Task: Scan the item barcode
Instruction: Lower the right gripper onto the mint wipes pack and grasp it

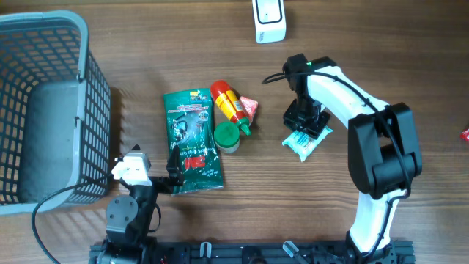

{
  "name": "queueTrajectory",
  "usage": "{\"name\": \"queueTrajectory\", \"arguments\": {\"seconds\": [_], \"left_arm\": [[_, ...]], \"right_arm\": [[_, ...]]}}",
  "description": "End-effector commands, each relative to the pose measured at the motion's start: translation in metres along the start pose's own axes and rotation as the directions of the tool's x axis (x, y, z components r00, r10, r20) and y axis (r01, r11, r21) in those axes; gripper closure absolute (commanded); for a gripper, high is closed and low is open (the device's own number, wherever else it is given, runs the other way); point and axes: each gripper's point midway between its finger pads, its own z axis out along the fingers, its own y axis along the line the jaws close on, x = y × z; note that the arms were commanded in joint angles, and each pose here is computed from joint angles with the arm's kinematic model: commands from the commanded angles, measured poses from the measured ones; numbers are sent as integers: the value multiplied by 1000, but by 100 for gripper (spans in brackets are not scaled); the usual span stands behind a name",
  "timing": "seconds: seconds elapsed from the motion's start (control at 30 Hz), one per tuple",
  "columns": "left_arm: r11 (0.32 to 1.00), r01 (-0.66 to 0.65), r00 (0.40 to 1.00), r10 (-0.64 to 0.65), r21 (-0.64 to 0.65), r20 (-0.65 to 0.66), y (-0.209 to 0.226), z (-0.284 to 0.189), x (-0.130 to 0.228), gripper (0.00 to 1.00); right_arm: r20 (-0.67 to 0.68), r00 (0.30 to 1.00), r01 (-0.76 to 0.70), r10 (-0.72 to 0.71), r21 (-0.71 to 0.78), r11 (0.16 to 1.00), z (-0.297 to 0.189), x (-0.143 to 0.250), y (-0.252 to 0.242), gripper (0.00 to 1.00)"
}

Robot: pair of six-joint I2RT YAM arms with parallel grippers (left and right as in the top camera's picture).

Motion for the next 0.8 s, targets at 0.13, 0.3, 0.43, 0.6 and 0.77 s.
{"name": "queueTrajectory", "arguments": {"seconds": [0.13, 0.3, 0.43, 0.6, 0.77], "left_arm": [[1000, -19, 1000, 19, 5, 1, 0, 0, 1, 0], [1000, -19, 1000, 19, 5, 1, 0, 0, 1, 0], [1000, -19, 1000, 19, 5, 1, 0, 0, 1, 0], [1000, -18, 1000, 18, 5, 1, 0, 0, 1, 0], [1000, -19, 1000, 19, 5, 1, 0, 0, 1, 0]], "right_arm": [[-46, 999, 19, -17, 42, 999, 18, 3, 0, 96], [-177, 942, 209, -284, -351, 913, -31, 31, 58, 96], [-140, 785, 375, -603, -667, 644, -73, 73, 82, 96], [-69, 666, 334, -743, -863, 380, -112, 106, 92, 96], [14, 578, 258, -816, -952, 167, -147, 133, 82, 96]]}}
